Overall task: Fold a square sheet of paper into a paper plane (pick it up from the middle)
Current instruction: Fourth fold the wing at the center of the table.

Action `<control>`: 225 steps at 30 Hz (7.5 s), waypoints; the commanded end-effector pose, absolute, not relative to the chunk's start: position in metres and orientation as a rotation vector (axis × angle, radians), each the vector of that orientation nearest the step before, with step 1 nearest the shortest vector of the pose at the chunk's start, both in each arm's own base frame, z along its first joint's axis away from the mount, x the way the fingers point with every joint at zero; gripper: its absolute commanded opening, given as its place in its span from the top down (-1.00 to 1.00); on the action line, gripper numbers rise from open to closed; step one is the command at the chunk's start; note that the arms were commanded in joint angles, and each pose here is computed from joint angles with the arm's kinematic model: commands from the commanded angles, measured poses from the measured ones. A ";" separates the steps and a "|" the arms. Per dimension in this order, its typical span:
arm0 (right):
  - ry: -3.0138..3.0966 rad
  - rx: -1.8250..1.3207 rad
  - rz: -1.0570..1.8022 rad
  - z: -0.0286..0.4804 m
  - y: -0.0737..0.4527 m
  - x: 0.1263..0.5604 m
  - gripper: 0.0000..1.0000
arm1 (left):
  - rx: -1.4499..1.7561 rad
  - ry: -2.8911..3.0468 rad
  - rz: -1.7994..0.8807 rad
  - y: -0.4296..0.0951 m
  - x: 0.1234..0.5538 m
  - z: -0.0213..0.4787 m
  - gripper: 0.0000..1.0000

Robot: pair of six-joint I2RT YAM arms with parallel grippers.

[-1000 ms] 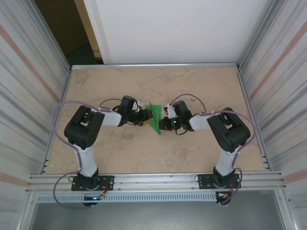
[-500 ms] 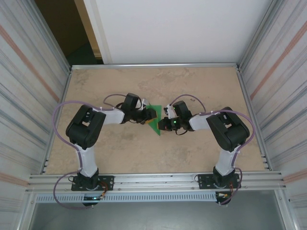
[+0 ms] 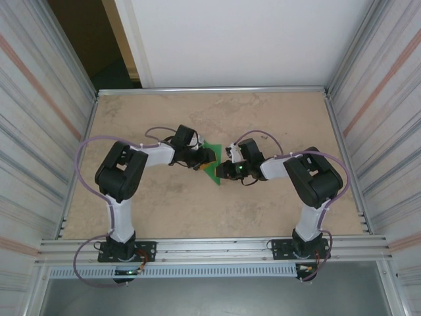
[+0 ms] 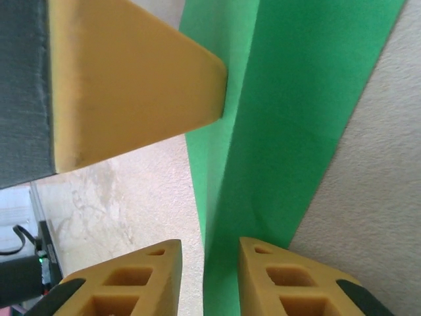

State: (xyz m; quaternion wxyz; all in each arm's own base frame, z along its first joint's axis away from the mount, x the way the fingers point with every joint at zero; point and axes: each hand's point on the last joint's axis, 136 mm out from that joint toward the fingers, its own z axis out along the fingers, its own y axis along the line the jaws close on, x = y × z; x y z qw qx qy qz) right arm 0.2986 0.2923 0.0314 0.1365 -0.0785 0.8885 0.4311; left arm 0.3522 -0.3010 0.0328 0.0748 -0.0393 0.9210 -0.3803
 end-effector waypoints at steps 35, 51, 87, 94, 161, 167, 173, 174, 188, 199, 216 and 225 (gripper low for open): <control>2.559 -0.011 1.230 0.036 0.301 0.303 0.46 | -0.374 3.239 -0.532 -0.248 0.295 -0.062 -0.02; 2.575 0.005 1.219 0.027 0.296 0.306 0.73 | -0.371 3.242 -0.541 -0.250 0.295 -0.061 -0.03; 2.626 0.073 1.390 0.011 0.284 0.293 0.90 | -0.091 2.566 -1.346 -0.290 0.368 0.096 0.02; 2.619 0.063 1.398 0.011 0.279 0.293 0.88 | 0.008 2.510 -1.447 -0.303 0.361 0.086 0.27; 2.737 0.118 1.348 -0.007 0.260 0.287 0.72 | 0.001 2.664 -1.406 -0.331 0.361 0.041 0.65; 2.736 0.118 1.346 -0.005 0.260 0.287 0.70 | 0.005 2.668 -1.415 -0.333 0.362 0.039 0.66; 2.727 0.097 1.338 0.004 0.258 0.287 0.68 | -0.005 2.684 -1.390 -0.331 0.363 0.038 0.65; 2.726 0.090 1.330 0.006 0.257 0.287 0.67 | -0.008 2.687 -1.387 -0.331 0.363 0.038 0.66; 2.749 0.051 1.295 0.008 0.253 0.280 0.72 | -0.029 2.710 -1.373 -0.331 0.363 0.032 0.66; 2.776 0.075 1.267 0.000 0.250 0.279 0.74 | 0.009 2.707 -1.386 -0.333 0.364 0.035 0.65; 2.619 -0.008 1.223 0.061 0.254 0.294 0.52 | 0.015 2.703 -1.396 -0.335 0.365 0.038 0.65; 2.680 -0.160 1.184 0.057 0.288 0.291 0.75 | -0.012 2.741 -1.377 -0.333 0.362 0.024 0.65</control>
